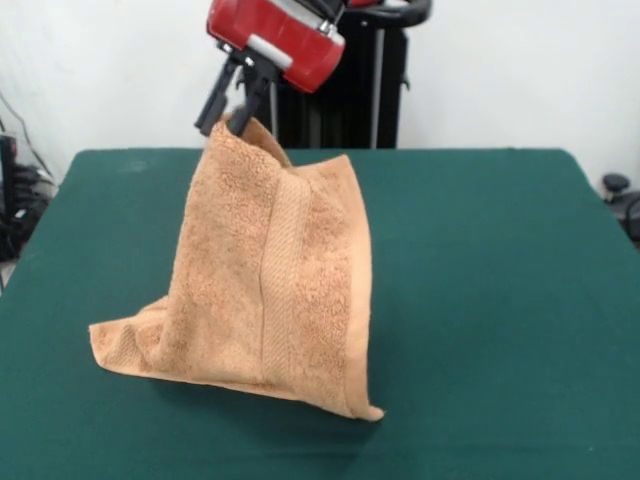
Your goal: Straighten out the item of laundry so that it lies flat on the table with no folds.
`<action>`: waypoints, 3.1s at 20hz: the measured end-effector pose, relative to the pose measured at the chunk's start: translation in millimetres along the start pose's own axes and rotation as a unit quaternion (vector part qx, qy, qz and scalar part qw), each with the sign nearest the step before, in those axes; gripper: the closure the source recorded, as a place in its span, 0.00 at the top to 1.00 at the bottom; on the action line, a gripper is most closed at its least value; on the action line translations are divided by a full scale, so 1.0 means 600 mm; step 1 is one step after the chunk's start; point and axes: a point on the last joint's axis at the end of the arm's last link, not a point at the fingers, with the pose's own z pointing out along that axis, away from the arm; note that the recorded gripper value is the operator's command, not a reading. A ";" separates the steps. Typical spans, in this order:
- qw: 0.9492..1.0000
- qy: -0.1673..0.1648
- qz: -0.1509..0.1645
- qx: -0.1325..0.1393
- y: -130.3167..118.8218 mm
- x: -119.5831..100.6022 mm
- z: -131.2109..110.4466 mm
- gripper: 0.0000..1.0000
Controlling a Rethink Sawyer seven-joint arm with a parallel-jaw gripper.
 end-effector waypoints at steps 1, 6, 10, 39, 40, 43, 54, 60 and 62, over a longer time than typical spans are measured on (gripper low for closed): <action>1.000 0.000 0.002 0.000 -0.003 0.002 -0.006 0.00; 1.000 0.001 0.006 -0.001 -0.007 0.006 -0.015 0.00; 1.000 0.001 0.008 -0.001 -0.009 0.008 -0.020 0.00; 0.968 -0.155 0.128 0.151 0.138 0.153 -0.097 0.00; 0.967 -0.151 0.130 0.156 0.128 0.159 -0.097 0.00; 0.965 -0.135 0.147 0.170 0.091 0.177 -0.093 0.00; 0.963 -0.110 0.176 0.173 -0.010 0.192 -0.103 0.00; 0.963 -0.113 0.181 0.166 -0.022 0.188 -0.117 0.00; 0.963 -0.116 0.182 0.162 -0.027 0.184 -0.123 0.00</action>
